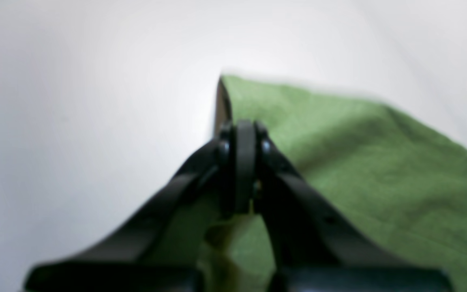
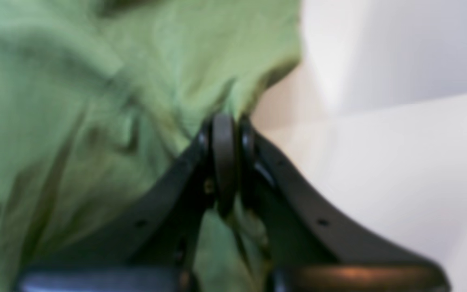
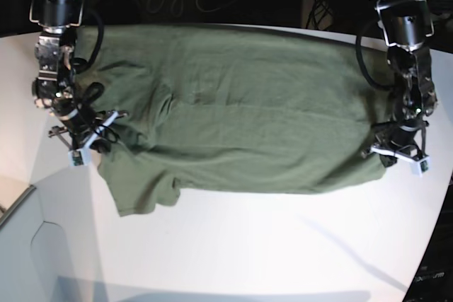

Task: Layout the t-shirt on the table in an organized manner, then fold the t-shirt properly
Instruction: 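Grasp the shirt sides with both grippers and fold them toward the collar edge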

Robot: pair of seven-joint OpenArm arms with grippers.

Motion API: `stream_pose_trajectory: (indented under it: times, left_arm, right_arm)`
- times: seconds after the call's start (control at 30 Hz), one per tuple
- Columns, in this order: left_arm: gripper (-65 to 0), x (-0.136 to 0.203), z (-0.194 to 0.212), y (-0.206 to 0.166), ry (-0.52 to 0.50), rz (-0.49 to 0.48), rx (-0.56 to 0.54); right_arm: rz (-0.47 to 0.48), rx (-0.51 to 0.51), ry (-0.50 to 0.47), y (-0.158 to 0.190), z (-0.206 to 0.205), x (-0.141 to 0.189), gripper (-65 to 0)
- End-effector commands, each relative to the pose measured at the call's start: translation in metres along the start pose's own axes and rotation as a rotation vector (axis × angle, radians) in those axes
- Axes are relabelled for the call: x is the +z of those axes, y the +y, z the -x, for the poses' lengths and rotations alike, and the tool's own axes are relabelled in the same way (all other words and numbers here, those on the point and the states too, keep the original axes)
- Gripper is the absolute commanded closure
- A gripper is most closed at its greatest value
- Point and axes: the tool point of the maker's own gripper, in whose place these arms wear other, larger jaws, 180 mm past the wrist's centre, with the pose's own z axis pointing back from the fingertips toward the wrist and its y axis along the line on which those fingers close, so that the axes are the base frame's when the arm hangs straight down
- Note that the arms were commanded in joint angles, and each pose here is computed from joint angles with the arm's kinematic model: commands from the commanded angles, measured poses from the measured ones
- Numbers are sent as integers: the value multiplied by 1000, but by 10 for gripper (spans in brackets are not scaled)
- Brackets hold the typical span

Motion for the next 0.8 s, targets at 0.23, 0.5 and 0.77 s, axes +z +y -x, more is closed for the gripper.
stream_pose_trajectory:
  times: [0.23,0.5,0.77]
  left_arm:
    - [-1,14,-14,14,-66,-7,12]
    - [-1,24,13,28,-19,-35,18]
    - [-6,30,29,33,16,-47,12]
  right_arm:
    - [68,8,-78,-19,-9,34,0]
    - [75,17,-17,-14,27,61,0]
    - [63,0,48,-10,54,61,0]
